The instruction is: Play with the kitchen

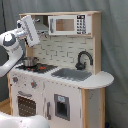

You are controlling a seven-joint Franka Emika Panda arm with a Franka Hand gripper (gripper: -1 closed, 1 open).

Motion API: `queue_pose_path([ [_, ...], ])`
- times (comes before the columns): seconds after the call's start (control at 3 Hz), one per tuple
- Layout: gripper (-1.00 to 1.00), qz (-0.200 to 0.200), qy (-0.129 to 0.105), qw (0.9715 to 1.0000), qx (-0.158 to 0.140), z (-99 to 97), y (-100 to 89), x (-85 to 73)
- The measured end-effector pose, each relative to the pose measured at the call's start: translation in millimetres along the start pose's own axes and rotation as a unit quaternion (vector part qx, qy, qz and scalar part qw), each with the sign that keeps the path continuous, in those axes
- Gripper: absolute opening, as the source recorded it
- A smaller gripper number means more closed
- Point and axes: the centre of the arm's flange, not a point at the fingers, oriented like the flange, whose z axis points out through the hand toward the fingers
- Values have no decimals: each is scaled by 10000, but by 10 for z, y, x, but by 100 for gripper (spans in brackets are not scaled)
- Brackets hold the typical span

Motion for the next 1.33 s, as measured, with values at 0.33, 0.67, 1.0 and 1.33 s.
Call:
queue_pose_path([
  [0.33, 100, 12, 9, 10000, 11, -13, -8, 16],
  [0.67, -100, 22, 14, 10000, 22, -24, -16, 29],
  [1.0, -100, 126, -45, 9999, 91, 106, -123, 73],
  [1.33, -100, 300, -753, 9967, 42, 644, 31, -62],
])
